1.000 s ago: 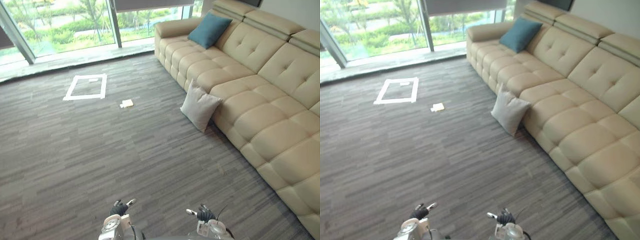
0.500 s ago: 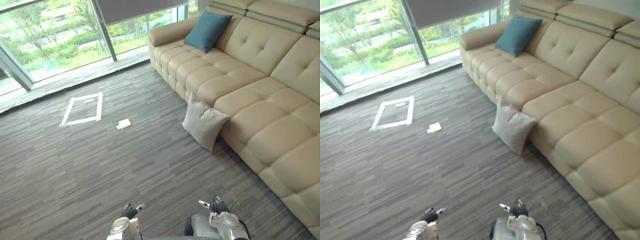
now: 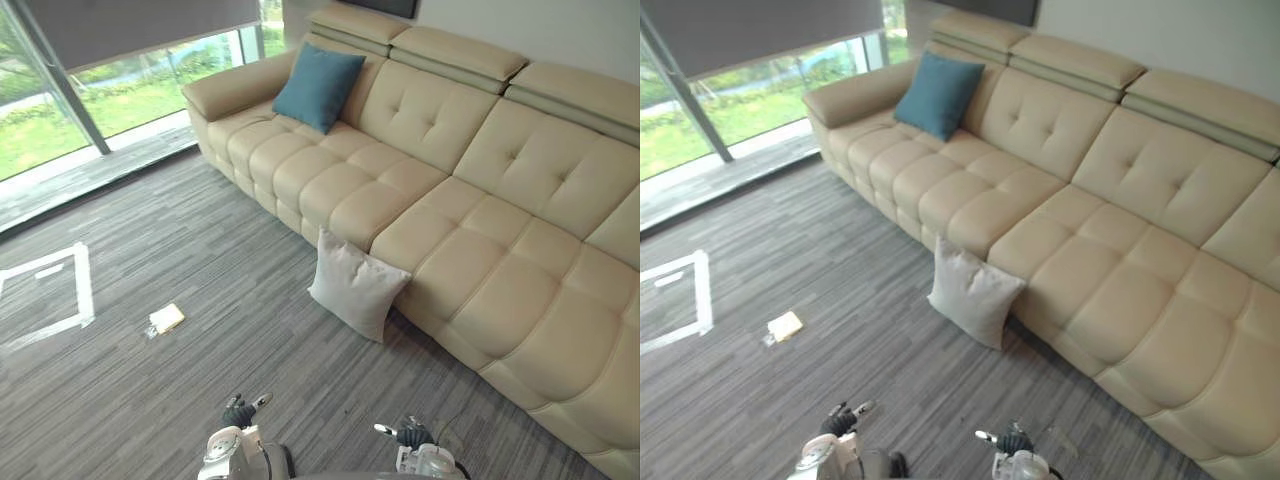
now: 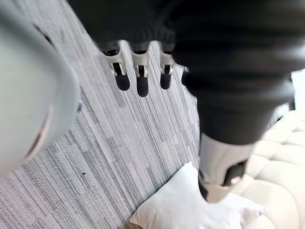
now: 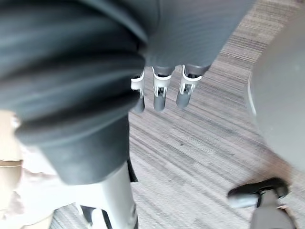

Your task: Pick up cushions and gather them together orderly.

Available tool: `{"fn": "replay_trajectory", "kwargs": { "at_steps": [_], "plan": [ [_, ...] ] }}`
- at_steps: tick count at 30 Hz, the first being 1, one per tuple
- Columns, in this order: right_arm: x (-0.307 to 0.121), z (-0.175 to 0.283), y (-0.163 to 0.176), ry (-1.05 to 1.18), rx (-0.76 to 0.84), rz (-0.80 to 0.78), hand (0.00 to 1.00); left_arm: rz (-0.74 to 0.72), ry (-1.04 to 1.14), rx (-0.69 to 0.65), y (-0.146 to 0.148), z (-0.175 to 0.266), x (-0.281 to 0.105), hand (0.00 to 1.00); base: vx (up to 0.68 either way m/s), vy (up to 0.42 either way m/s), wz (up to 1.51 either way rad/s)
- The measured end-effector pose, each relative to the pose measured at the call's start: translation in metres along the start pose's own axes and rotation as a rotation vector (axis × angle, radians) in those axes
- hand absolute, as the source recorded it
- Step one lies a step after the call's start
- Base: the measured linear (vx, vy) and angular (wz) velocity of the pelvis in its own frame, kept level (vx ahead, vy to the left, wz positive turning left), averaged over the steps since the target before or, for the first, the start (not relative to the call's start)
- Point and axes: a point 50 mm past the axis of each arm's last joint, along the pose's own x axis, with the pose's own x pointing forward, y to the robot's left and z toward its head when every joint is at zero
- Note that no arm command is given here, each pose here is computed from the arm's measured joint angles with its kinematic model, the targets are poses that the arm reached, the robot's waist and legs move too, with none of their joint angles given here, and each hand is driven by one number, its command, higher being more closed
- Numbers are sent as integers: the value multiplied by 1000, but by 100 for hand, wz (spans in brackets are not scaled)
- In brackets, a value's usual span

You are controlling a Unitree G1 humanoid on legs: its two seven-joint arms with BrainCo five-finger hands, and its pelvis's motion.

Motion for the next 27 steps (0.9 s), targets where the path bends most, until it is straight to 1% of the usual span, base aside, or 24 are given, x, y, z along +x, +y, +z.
{"fn": "replay_trajectory", "kwargs": {
  "at_steps": [5,9,11,12,16,19,23,27],
  "plan": [
    [1,14,-6,-66,12,-15,0,-25,31,42,-7,-4,0,0,337,83,-7],
    [1,16,-18,-72,43,-54,0,-48,37,65,-14,-7,-1,0,360,-118,15],
    [2,22,-30,-83,26,-81,0,-73,54,75,-23,-14,-3,0,448,-149,13],
    [2,24,-35,-84,22,-95,0,-93,56,110,-27,-15,-3,0,536,-208,20],
    [1,22,-40,-73,33,-111,0,-89,30,113,-25,-8,-2,0,450,-195,10],
    [1,19,-37,-63,35,-107,0,-86,17,109,-24,-6,-3,0,313,-43,-50],
    [1,16,-33,-55,47,-103,0,-81,-4,104,-24,-3,-3,0,304,132,-100],
    [1,12,-29,-36,12,-91,0,-75,4,110,-22,-4,-2,0,300,329,-97]
  ]
}}
